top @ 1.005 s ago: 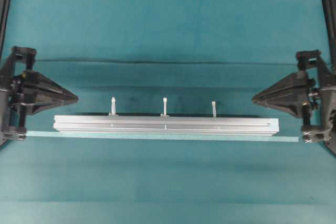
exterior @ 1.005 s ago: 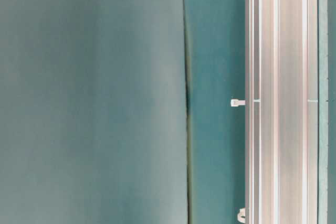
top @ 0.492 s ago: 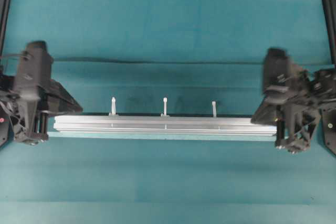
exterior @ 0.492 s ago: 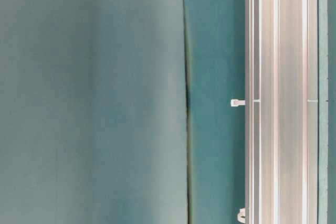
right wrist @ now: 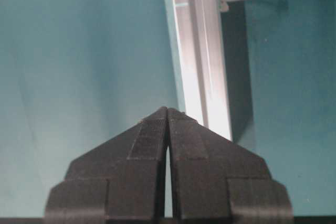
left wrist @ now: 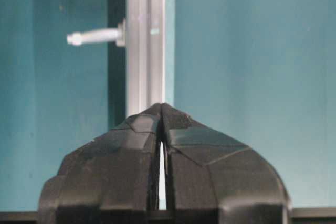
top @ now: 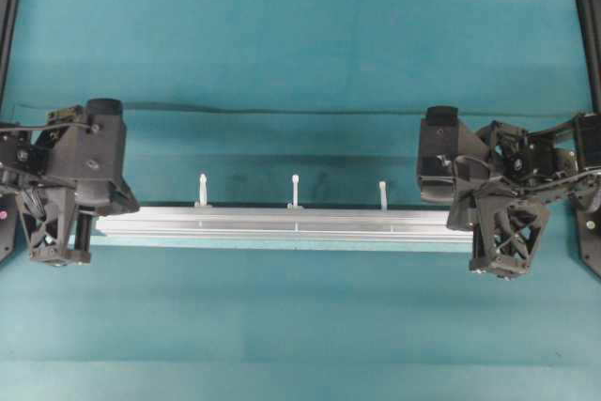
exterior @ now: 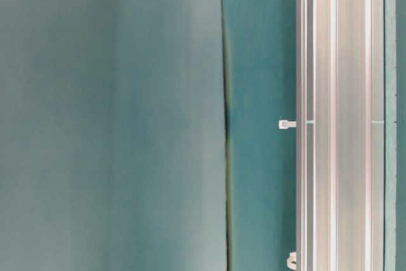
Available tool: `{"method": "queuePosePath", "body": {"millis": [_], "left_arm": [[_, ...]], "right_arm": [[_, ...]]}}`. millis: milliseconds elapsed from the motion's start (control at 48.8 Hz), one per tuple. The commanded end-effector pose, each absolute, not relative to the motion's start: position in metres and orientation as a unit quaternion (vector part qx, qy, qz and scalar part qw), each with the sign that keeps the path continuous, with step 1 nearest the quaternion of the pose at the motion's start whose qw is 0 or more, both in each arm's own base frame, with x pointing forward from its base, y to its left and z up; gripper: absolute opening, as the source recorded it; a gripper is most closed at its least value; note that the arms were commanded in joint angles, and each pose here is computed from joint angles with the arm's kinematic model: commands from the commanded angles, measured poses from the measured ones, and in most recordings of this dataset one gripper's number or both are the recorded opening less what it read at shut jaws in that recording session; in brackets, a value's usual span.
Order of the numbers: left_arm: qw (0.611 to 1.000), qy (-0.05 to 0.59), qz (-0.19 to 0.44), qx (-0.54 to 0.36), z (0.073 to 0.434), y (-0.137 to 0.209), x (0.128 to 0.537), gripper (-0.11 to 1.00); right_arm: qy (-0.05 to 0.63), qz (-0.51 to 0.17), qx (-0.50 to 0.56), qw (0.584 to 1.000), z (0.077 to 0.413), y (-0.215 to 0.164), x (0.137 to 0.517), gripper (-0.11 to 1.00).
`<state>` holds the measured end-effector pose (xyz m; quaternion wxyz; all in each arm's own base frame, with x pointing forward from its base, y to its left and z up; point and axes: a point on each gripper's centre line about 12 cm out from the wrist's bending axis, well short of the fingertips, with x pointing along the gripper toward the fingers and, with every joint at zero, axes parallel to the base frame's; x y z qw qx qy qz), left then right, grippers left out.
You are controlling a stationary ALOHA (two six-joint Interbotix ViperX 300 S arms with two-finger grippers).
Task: Lift the large metal rail with both hands.
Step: 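Move both grippers inward and down over the two ends of the silver rail, then close both grippers on the silver rail near its ends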
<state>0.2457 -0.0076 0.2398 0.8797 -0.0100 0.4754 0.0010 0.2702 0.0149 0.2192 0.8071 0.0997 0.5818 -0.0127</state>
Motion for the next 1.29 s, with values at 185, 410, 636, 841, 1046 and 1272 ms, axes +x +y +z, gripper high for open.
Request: {"method": "queuePosePath", "body": {"millis": [185,410,636,841,1046,1272], "left_arm": [[0.870,0.492,0.001,-0.009,0.245,-0.008,0.251,0.19],[0.863,0.505,0.001,-0.007,0.238,-0.009,0.263,0.81],[0.855,0.519,0.001,-0.005,0.221,-0.009,0.279,0.95],[0.835,0.550,0.002,-0.004,0.197,-0.009,0.285,0.95],[0.840,0.543,0.004,-0.008,0.183,-0.010,0.294,0.95],[0.835,0.550,0.007,-0.013,0.156,-0.009,0.293,0.95]], "right_arm": [[0.581,-0.010,0.096,0.808,0.221,0.016,0.277,0.13],[0.583,-0.013,0.096,0.807,0.220,0.015,0.279,0.65],[0.595,-0.017,0.052,0.802,0.212,0.013,0.283,0.97],[0.611,-0.014,0.039,0.790,0.200,0.013,0.287,0.97],[0.628,-0.004,0.026,0.778,0.185,0.017,0.292,0.96],[0.640,-0.003,0.021,0.768,0.162,0.019,0.297,0.96]]}}
